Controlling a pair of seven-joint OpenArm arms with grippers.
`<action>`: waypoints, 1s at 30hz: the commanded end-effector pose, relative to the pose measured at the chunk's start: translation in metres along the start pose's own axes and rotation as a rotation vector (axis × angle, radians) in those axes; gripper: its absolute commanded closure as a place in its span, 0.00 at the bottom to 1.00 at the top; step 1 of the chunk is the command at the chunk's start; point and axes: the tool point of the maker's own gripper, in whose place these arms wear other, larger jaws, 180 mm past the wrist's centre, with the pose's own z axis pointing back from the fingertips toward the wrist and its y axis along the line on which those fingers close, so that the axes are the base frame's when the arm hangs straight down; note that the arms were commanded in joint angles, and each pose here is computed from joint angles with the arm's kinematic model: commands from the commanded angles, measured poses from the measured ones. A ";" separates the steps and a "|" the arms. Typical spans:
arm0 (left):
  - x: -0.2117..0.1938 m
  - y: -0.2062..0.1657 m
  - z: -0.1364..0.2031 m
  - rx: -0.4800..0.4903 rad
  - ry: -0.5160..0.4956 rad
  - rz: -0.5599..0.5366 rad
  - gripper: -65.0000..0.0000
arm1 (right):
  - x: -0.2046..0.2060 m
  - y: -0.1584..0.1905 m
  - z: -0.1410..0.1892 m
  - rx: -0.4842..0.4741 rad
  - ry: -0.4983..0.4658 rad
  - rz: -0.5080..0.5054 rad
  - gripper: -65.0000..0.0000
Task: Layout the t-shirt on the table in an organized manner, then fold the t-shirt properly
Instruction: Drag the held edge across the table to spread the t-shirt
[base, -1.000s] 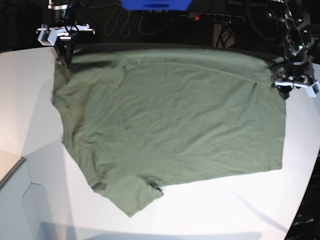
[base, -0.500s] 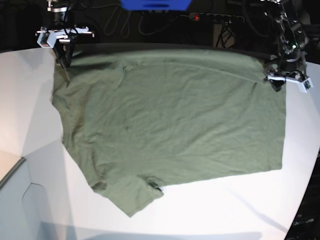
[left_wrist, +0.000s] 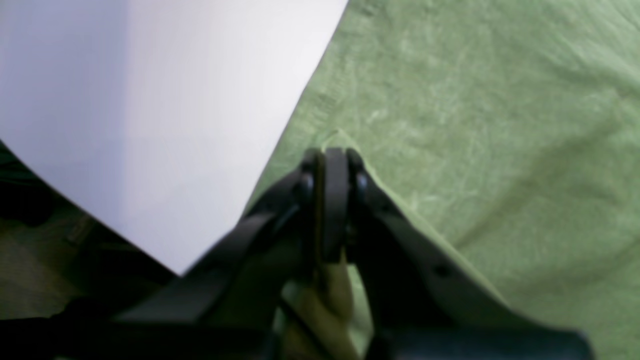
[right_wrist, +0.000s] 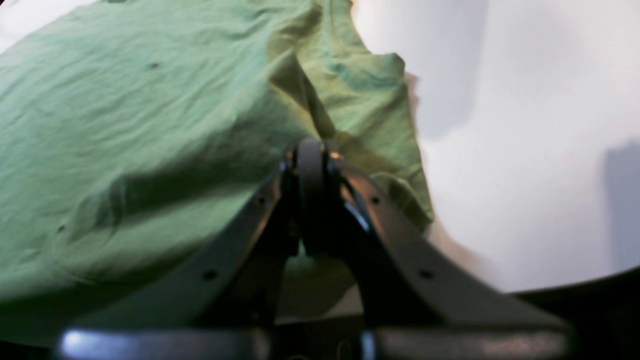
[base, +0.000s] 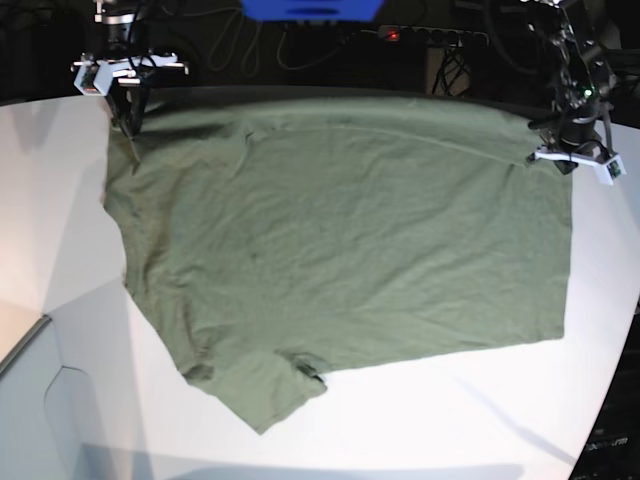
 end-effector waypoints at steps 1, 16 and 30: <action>0.015 0.000 0.003 -0.006 -0.050 -0.006 1.00 | 0.011 -0.004 0.001 -0.005 -0.044 -0.001 1.00; 0.022 0.036 0.100 0.018 -0.170 0.178 1.00 | 0.011 -0.001 0.001 -0.001 -0.045 -0.004 1.00; -0.046 0.078 0.075 0.143 -0.024 0.349 0.97 | 0.000 -0.004 0.009 -0.016 -0.017 -0.017 1.00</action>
